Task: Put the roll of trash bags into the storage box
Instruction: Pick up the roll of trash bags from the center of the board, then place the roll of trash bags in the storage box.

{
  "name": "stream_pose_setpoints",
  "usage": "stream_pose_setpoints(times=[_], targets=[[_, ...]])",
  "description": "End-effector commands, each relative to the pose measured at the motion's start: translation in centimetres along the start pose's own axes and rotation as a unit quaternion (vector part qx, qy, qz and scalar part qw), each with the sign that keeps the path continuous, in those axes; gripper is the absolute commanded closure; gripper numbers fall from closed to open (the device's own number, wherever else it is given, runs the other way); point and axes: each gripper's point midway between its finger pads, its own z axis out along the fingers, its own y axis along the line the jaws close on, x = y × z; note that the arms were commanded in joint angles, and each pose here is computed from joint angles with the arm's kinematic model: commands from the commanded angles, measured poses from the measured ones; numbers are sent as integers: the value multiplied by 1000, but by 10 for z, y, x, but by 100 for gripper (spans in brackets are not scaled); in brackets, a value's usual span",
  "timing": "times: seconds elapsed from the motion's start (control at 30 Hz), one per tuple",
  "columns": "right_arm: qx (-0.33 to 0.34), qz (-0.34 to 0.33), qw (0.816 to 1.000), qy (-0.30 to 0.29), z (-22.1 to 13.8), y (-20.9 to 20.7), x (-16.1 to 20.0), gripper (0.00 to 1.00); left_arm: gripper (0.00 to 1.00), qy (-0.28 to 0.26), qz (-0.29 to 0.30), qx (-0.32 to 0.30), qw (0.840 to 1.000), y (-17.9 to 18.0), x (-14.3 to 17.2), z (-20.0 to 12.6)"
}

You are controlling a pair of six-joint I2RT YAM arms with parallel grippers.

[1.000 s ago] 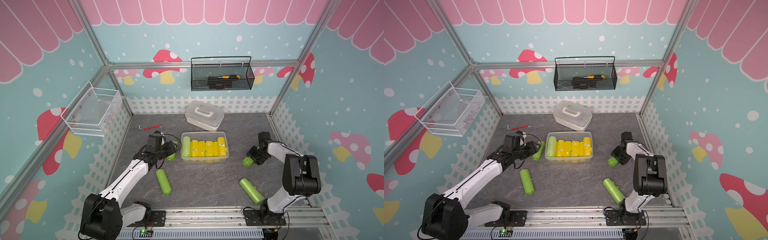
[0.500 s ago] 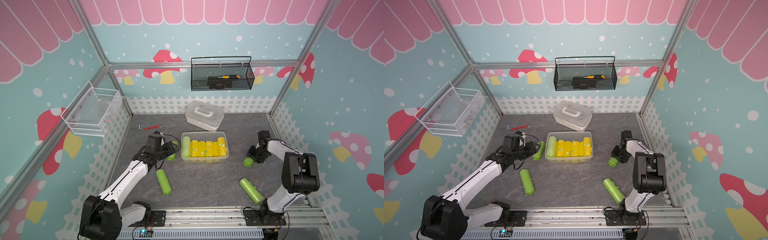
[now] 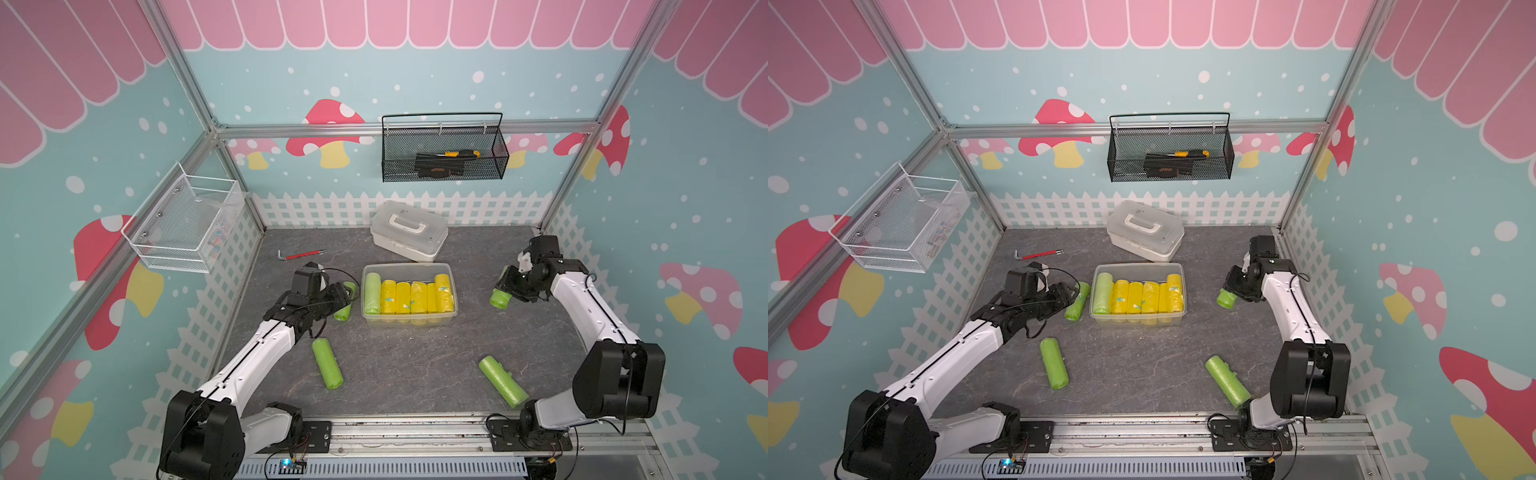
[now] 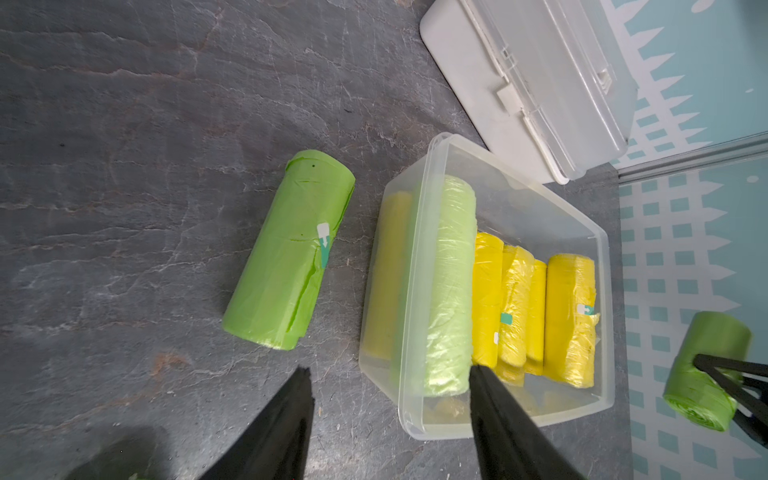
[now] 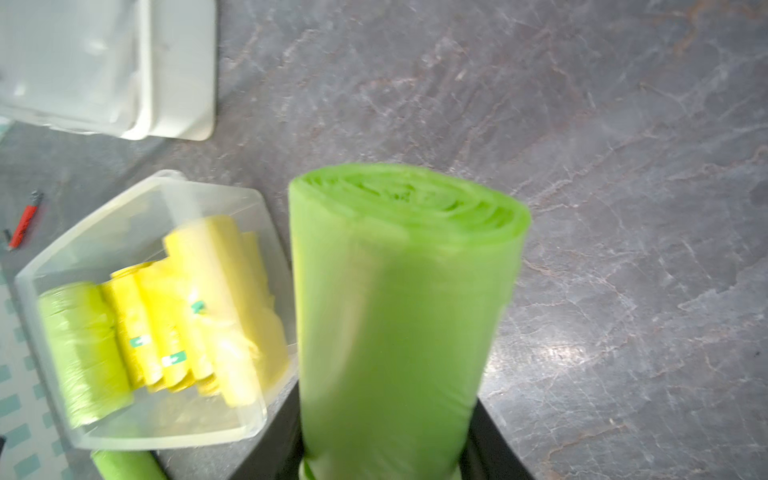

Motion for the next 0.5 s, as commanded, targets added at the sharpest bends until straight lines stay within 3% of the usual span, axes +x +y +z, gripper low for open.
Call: stream_pose_setpoints(times=[0.0, 0.27, 0.47], targets=[[-43, -42, 998, 13, -14, 39, 9, 60, 38, -7, -10, -5, 1000, 1, -7, 0], [-114, -125, 985, 34, -6, 139, 25, 60, 38, -3, -20, -4, 1000, 2, -9, 2], [-150, -174, 971, 69, 22, 197, 46, 60, 38, -1, -23, 0, 1000, 0, -10, 2]])
